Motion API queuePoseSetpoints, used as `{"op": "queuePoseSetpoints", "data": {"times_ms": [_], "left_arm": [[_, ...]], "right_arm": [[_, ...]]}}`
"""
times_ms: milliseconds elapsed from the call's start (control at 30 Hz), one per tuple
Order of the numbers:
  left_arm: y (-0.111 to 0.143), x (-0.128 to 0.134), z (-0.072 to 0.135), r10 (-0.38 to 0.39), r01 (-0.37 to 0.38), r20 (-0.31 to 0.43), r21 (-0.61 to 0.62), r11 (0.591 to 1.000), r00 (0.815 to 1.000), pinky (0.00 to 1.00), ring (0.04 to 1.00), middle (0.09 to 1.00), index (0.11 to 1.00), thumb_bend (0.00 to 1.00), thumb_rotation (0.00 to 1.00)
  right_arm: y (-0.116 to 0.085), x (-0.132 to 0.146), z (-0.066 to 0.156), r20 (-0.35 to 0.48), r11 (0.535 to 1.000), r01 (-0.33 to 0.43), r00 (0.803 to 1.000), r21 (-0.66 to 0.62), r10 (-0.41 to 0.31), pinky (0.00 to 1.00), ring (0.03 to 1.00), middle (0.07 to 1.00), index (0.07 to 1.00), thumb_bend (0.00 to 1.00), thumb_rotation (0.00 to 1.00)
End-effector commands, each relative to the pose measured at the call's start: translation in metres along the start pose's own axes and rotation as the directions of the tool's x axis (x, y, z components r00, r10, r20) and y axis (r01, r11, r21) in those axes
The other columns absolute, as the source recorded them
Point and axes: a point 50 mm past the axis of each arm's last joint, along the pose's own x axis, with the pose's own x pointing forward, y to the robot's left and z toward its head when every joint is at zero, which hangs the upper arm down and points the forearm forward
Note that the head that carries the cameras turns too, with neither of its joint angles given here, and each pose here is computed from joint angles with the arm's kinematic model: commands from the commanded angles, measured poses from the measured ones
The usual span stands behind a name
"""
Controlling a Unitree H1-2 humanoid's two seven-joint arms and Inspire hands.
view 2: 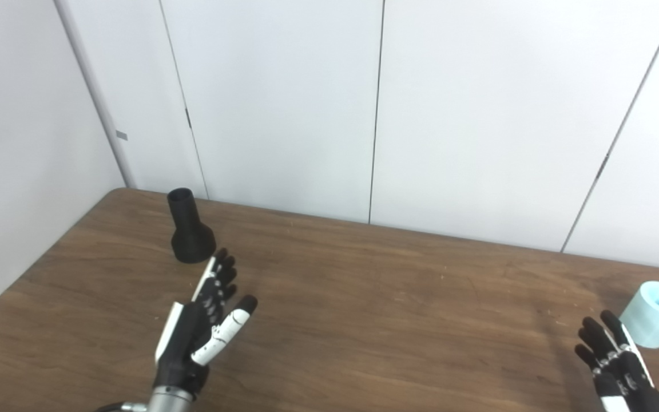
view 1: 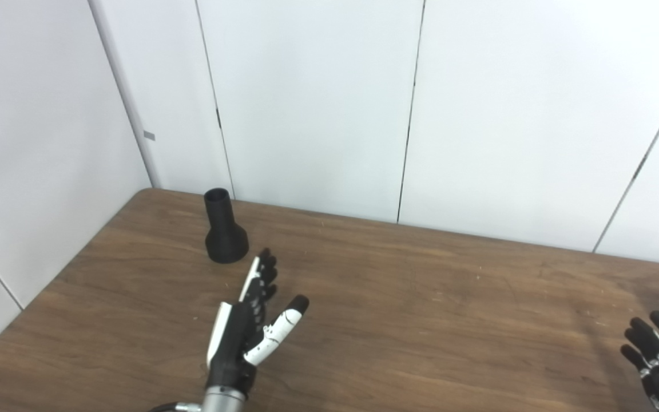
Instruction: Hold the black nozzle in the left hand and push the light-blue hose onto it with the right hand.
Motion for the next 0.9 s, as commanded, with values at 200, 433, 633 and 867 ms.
{"op": "queuePoseSetpoints", "data": {"times_ms": [200, 433, 633, 867], "left_arm": [[0.056, 0.020, 0.029, 0.150, -0.166, 0.095, 0.199, 0.966, 0.984, 0.90, 0.902, 0.909, 0.926, 0.78, 0.21], [0.096, 0.051, 0.034, 0.174, -0.175, 0.030, 0.305, 0.936, 0.984, 0.98, 0.981, 0.980, 0.950, 0.86, 0.26], [0.120, 0.082, 0.036, 0.158, -0.121, -0.029, 0.516, 0.848, 0.987, 0.99, 1.000, 1.000, 0.958, 0.92, 0.34], [0.144, 0.121, 0.028, 0.145, -0.063, -0.052, 0.721, 0.690, 0.988, 0.95, 0.986, 0.987, 0.953, 0.96, 0.39]], "right_arm": [[0.000, -0.014, -0.007, -0.026, 1.000, 0.005, 1.000, 0.009, -0.005, 0.89, 0.912, 0.895, 0.953, 0.53, 0.70], [0.000, -0.012, -0.007, -0.042, 1.000, 0.008, 0.999, 0.005, -0.008, 0.87, 0.900, 0.889, 0.951, 0.53, 0.70], [0.003, -0.010, -0.008, -0.048, 1.000, 0.010, 0.999, -0.005, -0.010, 0.85, 0.892, 0.883, 0.950, 0.53, 0.70], [0.004, -0.007, -0.010, -0.048, 1.000, -0.001, 0.999, -0.026, 0.000, 0.79, 0.856, 0.846, 0.939, 0.54, 0.70]]}}
